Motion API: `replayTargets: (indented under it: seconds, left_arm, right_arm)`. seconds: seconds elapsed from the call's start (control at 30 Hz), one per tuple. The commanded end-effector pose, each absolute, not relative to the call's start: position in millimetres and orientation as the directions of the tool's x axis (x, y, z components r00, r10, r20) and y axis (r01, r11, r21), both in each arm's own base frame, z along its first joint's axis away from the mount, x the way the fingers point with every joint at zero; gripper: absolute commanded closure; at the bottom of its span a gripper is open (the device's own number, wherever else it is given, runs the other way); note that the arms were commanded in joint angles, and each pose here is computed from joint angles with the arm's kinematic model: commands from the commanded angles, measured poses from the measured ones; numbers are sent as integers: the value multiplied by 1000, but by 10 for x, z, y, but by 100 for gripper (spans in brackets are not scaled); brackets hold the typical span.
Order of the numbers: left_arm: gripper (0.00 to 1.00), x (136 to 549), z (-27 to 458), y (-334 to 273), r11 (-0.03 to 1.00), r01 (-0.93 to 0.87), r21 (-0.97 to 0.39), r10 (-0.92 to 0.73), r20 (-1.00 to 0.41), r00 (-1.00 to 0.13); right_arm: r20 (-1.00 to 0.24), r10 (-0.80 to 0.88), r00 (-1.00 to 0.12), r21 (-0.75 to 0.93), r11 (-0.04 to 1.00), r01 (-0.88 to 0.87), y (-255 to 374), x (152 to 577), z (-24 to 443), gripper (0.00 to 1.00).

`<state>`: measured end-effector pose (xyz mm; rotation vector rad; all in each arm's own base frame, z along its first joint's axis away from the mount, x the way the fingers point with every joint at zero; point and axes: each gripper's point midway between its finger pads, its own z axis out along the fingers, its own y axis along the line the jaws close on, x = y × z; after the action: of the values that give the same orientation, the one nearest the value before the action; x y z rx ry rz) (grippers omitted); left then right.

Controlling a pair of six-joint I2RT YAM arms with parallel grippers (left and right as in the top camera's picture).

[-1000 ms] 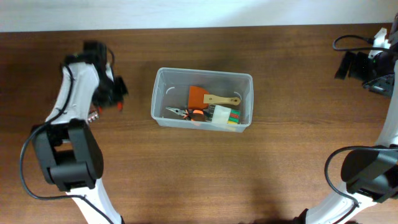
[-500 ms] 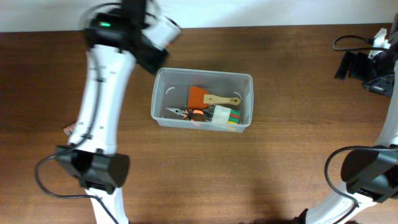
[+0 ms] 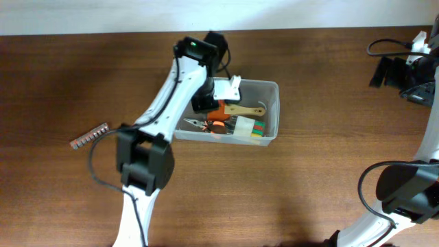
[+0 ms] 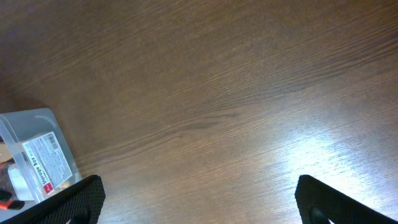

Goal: Pack container
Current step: 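Carry the red pliers into the container and release them, then move left gripper back toward the metal socket strip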

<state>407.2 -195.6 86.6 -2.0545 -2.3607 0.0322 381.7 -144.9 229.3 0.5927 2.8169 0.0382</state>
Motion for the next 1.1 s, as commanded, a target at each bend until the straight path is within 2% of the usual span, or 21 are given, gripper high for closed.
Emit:
replayTargets:
  seconds: [0.0, 0.07, 0.1, 0.13, 0.23, 0.27, 0.3, 0.37, 0.43, 0.47, 0.57, 0.6, 0.7, 0.87, 1.07]
  left_arm:
    - [98, 4169, 917, -1855, 124, 992, 11, 992, -2, -124]
    - [94, 4221, 918, -1792, 141, 990, 19, 990, -7, -141]
    - [86, 4236, 919, -1761, 149, 989, 20, 989, -7, -149]
    - [71, 4247, 919, -1734, 169, 985, 20, 986, -7, -169]
    - [52, 4265, 950, -1672, 268, 963, 22, 963, -11, -268]
    - [42, 4275, 987, -1647, 316, 948, 28, 949, -17, -316]
    - [27, 4298, 1096, -1599, 390, 920, 50, 921, -32, -388]
    - [17, 4320, 1292, -1523, 446, 891, 87, 895, -57, -443]
    - [13, 4308, 1535, -1461, 480, 869, 119, 877, -96, -471]
    - [7, 4277, 1679, -1417, 498, 857, 134, 867, -113, -486]
    - [1, 4119, 2125, -1251, 536, 826, 173, 843, -163, -513]
    - [1, 4054, 2386, -1096, 596, 779, 198, 802, -210, -560]
    - [1, 3966, 2659, -625, 737, 645, 201, 675, -261, -690]
    - [1, 3911, 2504, 18, 846, 518, 124, 532, -229, -815]
    - [1, 3826, 1890, 865, 923, 376, 78, 384, -148, -912]
  right_arm:
    - [-247, 410, -878, 91, 912, 400, -1431, 3822, 2295, 2]
    - [-247, 410, -878, 91, 912, 400, -1431, 3822, 2295, 1]
    - [-247, 410, -878, 91, 912, 400, -1430, 3821, 2294, 1]
    - [-247, 410, -878, 90, 912, 400, -1431, 3822, 2295, 2]
    - [-247, 410, -878, 91, 912, 400, -1431, 3822, 2295, 2]
    - [-247, 410, -878, 91, 912, 400, -1431, 3822, 2295, 1]
    - [-247, 410, -878, 90, 912, 400, -1431, 3822, 2295, 2]
    - [-247, 410, -878, 91, 912, 400, -1431, 3822, 2295, 1]
    - [-247, 410, -878, 91, 912, 400, -1431, 3822, 2295, 2]
    - [-247, 410, -878, 91, 912, 400, -1431, 3822, 2295, 2]
    - [-247, 410, -878, 91, 912, 400, -1431, 3822, 2295, 2]
    - [-247, 410, -878, 90, 912, 400, -1431, 3822, 2295, 2]
    - [-247, 410, -878, 90, 912, 400, -1431, 3822, 2295, 1]
    - [-247, 410, -878, 90, 912, 400, -1431, 3822, 2295, 2]
    - [-247, 410, -878, 91, 912, 400, -1431, 3822, 2295, 2]
